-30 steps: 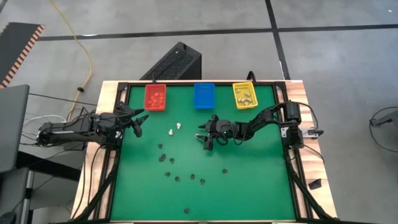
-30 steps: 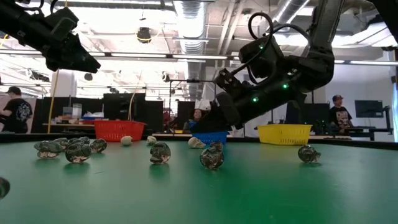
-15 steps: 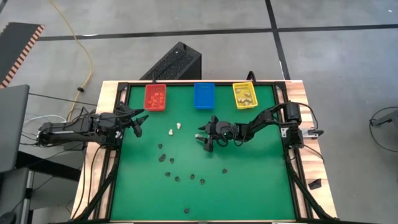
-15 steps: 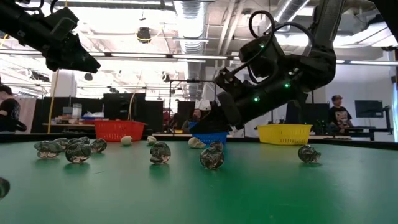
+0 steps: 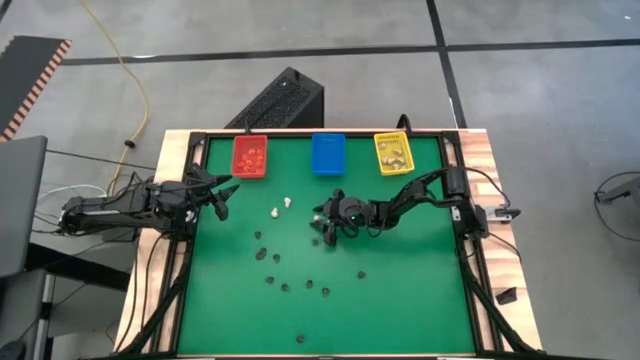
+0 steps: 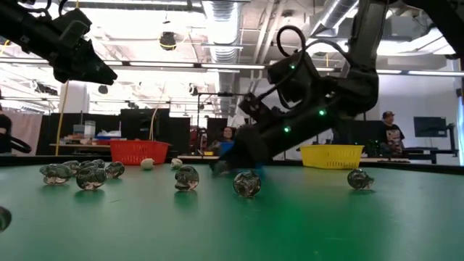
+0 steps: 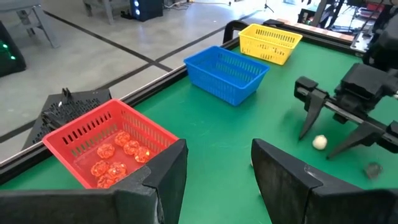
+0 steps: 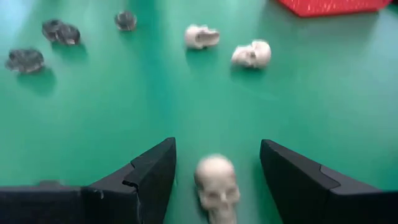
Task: Sort Halloween decoration
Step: Put the white skull toy into the yellow bin
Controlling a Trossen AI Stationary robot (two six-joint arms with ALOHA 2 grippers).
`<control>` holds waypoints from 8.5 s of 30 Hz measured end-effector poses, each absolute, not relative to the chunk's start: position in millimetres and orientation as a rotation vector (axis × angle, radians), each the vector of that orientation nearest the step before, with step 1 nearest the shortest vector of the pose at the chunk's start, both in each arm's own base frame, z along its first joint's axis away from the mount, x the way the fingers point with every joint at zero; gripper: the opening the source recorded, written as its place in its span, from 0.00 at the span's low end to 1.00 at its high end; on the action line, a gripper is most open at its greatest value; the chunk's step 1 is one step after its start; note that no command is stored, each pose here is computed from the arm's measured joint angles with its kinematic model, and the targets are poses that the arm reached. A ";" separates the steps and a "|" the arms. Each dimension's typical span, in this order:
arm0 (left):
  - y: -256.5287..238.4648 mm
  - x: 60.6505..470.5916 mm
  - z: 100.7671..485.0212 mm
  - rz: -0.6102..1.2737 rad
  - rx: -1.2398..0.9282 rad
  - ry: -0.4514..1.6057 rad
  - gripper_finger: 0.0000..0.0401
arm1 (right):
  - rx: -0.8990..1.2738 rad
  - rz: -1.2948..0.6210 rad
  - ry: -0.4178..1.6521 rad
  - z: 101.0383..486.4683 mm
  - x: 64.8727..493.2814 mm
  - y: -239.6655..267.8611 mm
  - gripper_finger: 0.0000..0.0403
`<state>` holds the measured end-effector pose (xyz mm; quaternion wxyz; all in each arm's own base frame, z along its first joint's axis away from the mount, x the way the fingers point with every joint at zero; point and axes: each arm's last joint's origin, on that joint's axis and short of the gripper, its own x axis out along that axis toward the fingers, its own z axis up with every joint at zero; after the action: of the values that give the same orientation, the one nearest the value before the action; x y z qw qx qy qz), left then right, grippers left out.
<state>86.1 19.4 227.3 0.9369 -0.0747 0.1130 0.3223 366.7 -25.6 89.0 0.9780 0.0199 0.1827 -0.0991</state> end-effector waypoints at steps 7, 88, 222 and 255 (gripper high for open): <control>19.4 86.2 227.3 0.658 -0.150 0.232 0.42 | 0.040 -0.212 0.407 86.5 365.0 -25.8 0.63; 19.4 85.7 226.0 0.663 -0.167 0.239 0.42 | 0.230 -1.232 0.377 138.6 192.5 -134.1 0.56; 19.2 85.7 225.5 0.657 -0.181 0.240 0.42 | -0.099 -0.818 0.580 294.7 227.4 -62.0 0.20; 19.4 85.7 225.5 0.664 -0.176 0.239 0.42 | 0.214 -1.119 0.702 168.2 187.5 -136.3 0.25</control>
<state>85.7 19.4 225.5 0.9346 -0.0863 0.1171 0.3246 187.5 -136.3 168.2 0.7845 0.0991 0.3254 -0.5185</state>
